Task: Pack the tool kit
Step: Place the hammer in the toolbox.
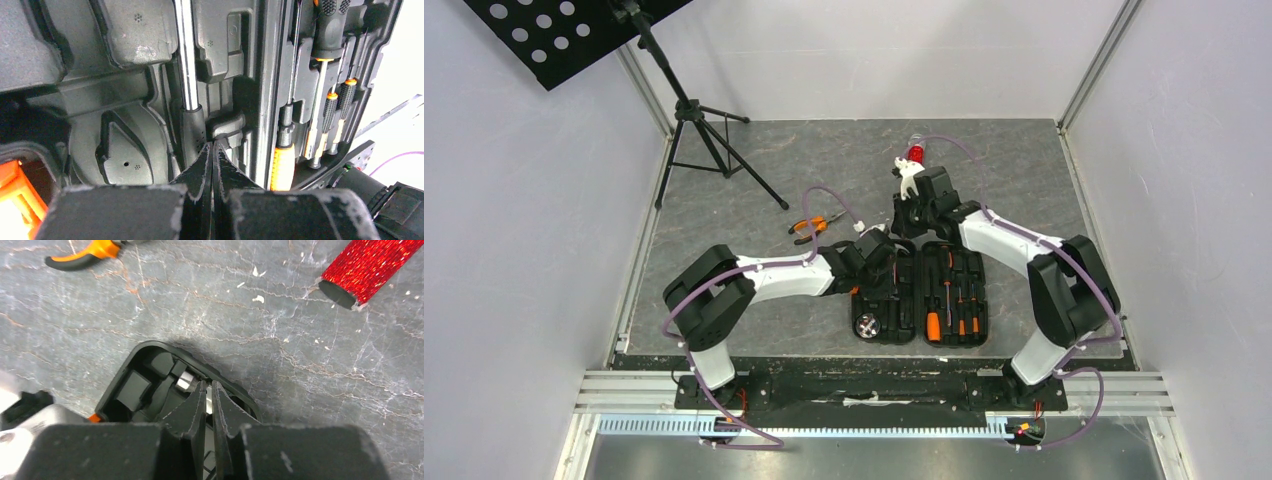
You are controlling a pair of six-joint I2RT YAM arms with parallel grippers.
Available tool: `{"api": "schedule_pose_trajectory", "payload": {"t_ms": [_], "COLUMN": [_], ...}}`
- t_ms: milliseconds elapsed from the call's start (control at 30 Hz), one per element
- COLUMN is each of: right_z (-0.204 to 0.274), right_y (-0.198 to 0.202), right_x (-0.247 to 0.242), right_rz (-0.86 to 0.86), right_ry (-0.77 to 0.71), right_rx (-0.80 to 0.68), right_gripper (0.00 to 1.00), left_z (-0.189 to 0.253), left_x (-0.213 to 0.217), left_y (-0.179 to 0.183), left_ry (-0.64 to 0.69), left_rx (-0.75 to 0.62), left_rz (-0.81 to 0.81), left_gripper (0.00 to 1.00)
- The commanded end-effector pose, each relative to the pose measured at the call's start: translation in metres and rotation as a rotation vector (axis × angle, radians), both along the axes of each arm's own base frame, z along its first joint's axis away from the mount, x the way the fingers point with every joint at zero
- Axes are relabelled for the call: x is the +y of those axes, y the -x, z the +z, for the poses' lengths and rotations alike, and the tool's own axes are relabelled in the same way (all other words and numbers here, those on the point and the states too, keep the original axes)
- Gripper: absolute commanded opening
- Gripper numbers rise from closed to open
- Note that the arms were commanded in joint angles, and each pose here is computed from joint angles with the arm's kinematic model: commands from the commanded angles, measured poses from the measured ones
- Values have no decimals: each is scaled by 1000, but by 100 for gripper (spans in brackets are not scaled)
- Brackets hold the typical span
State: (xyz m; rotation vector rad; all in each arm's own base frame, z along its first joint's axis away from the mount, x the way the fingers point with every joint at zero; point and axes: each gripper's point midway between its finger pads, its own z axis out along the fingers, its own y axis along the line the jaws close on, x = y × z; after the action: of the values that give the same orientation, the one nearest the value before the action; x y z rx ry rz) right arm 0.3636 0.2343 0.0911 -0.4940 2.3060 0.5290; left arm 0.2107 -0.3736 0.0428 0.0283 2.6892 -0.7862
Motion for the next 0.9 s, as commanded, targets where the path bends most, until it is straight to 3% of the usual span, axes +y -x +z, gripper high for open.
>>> {"api": "schedule_pose_trajectory", "payload": {"t_ms": [0,267,467,733,867], "right_z": [-18,-43,-66,-100,-125], "right_y": [1,11,25,64,89], "right_x": [-3,-3,-15,-33,-47], "right_rz": [7,23,30,81,81], "right_ry": [83,154,308,534,571], "right_rx": [49,112,168,248,326], "right_gripper": [10,10,6,3,2], "left_z": [-19,-22,-30,-30,-31], "left_x": [24,32,36,35,37], "left_y": [-2,-5,-2,-4,-5], "left_ry": [-58,-9,44,111,119], "left_rx": [26,44,112,131,130], "left_rz": [87,164,205,234,249], "left_gripper": [2,2,2,2,2]}}
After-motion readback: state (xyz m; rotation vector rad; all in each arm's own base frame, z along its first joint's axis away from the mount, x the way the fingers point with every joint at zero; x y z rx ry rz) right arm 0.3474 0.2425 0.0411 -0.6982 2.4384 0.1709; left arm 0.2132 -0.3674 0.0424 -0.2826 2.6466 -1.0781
